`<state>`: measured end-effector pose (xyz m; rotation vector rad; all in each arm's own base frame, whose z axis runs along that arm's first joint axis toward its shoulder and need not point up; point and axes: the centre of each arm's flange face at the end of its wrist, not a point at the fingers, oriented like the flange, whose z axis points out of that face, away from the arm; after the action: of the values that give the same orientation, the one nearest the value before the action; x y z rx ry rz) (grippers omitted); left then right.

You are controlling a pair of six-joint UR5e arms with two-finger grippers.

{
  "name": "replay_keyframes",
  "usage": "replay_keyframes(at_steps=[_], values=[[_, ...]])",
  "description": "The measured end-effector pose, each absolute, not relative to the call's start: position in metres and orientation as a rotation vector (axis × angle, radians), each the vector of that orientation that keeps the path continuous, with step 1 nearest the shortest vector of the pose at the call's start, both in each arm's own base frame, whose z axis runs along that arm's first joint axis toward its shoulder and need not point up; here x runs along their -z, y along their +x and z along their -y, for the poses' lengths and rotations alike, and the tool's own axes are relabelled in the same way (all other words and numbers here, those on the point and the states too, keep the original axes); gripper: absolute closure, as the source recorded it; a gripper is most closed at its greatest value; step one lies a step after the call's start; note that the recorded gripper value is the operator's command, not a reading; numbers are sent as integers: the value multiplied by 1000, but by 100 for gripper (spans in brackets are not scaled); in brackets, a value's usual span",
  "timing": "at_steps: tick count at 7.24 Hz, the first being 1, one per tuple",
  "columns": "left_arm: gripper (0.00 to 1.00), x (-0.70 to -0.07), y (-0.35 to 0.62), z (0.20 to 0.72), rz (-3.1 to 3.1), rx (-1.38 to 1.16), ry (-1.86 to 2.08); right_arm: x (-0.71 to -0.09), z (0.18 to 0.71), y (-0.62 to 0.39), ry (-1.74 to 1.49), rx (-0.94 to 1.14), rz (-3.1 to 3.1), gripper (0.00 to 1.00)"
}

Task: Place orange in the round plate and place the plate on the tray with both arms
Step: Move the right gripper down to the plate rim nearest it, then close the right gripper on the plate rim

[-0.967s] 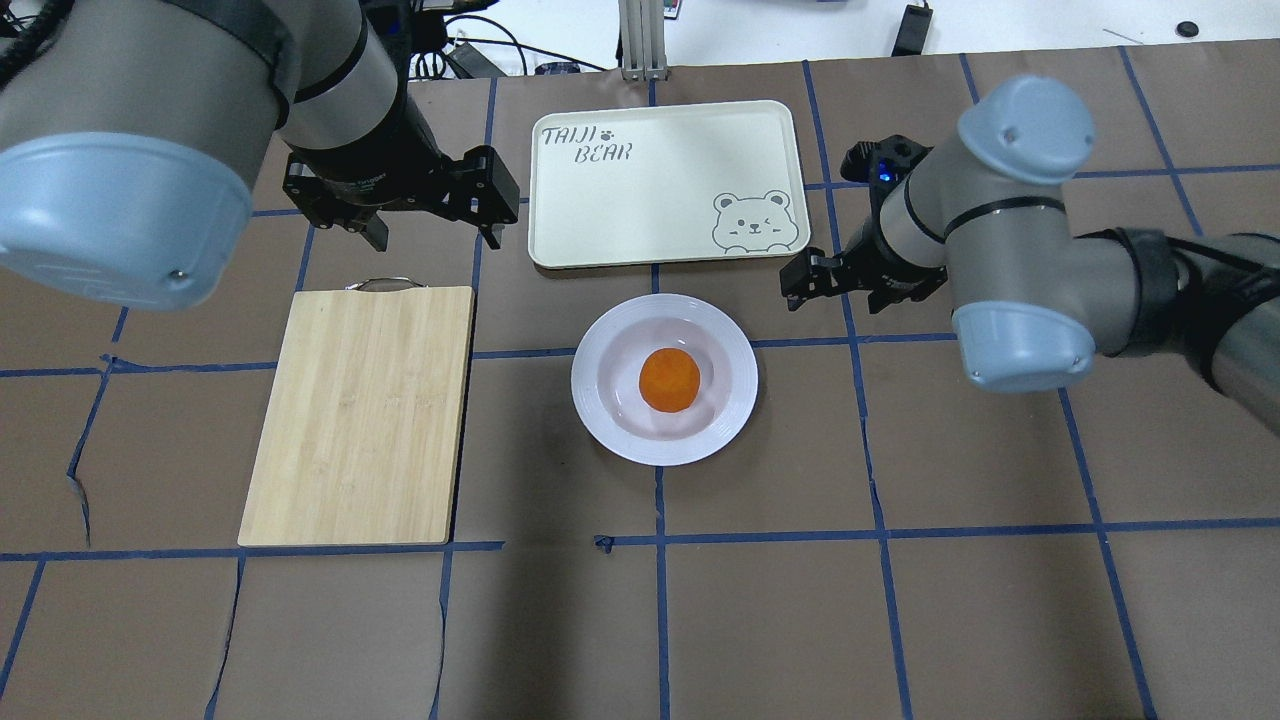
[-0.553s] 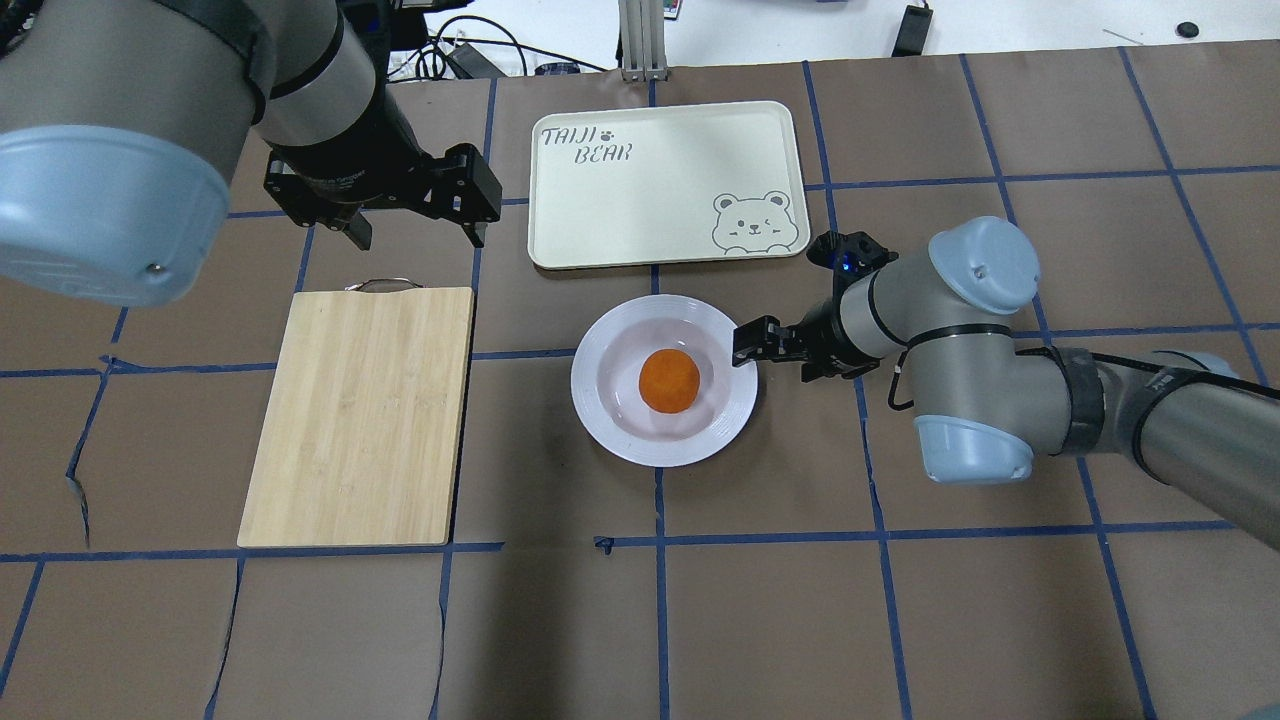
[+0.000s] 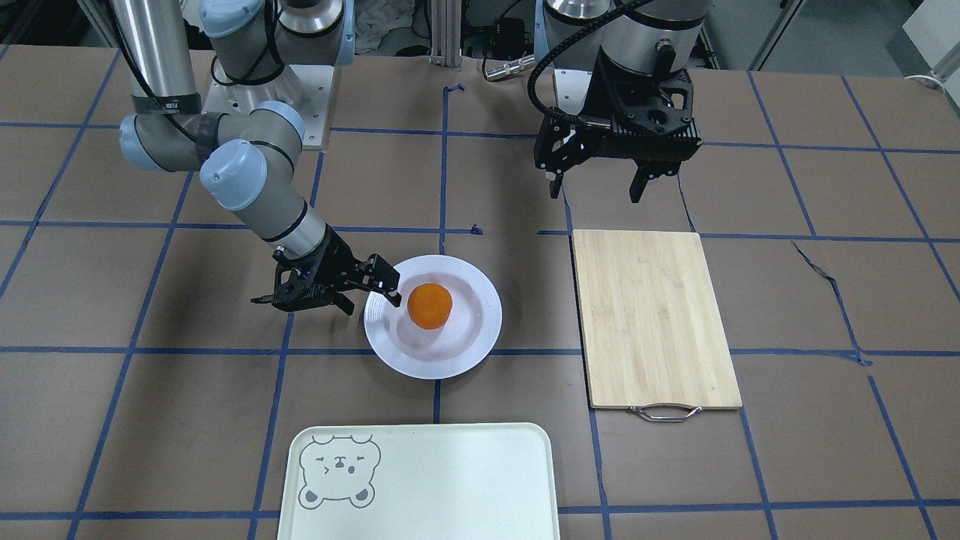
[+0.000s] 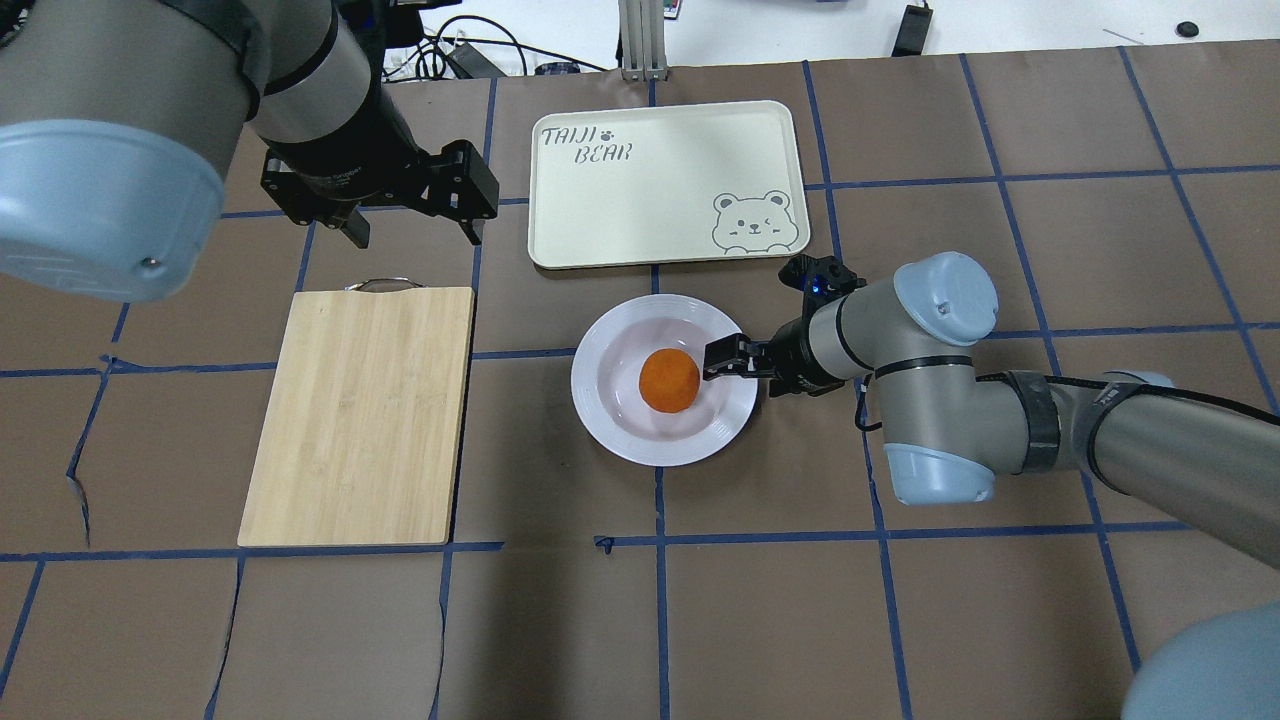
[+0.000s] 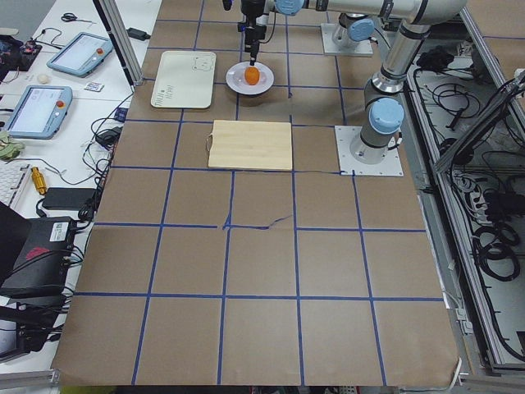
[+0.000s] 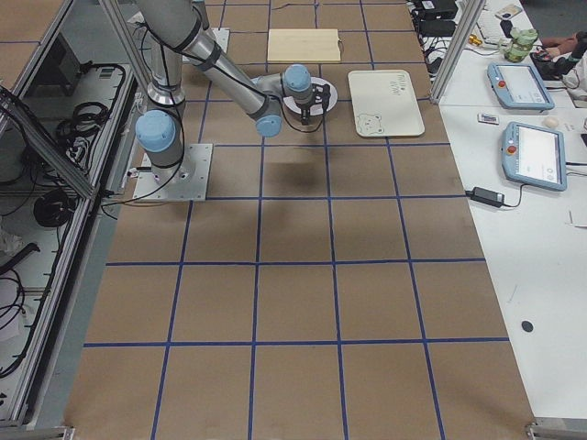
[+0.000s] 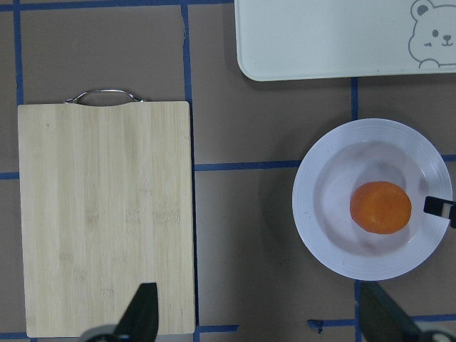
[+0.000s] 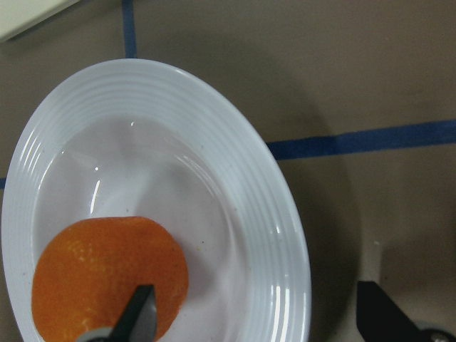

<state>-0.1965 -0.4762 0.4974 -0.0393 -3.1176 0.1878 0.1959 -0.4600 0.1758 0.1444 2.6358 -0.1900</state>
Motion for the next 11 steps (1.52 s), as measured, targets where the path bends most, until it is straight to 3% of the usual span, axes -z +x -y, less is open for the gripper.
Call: replay_keyframes(at_steps=[5, 7, 9, 11], values=[[0, -497, -197, 476, 3112, -187, -40, -164, 455, 197, 164, 148, -2640, 8], [0, -498, -197, 476, 3112, -187, -38, -159, 455, 197, 166, 136, -2641, 24], [0, -498, -197, 476, 3113, -189, -37, -160, 455, 199, 159, 146, -2642, 31], [0, -498, -197, 476, 3114, -189, -37, -162, 455, 201, 150, 163, -2641, 46]])
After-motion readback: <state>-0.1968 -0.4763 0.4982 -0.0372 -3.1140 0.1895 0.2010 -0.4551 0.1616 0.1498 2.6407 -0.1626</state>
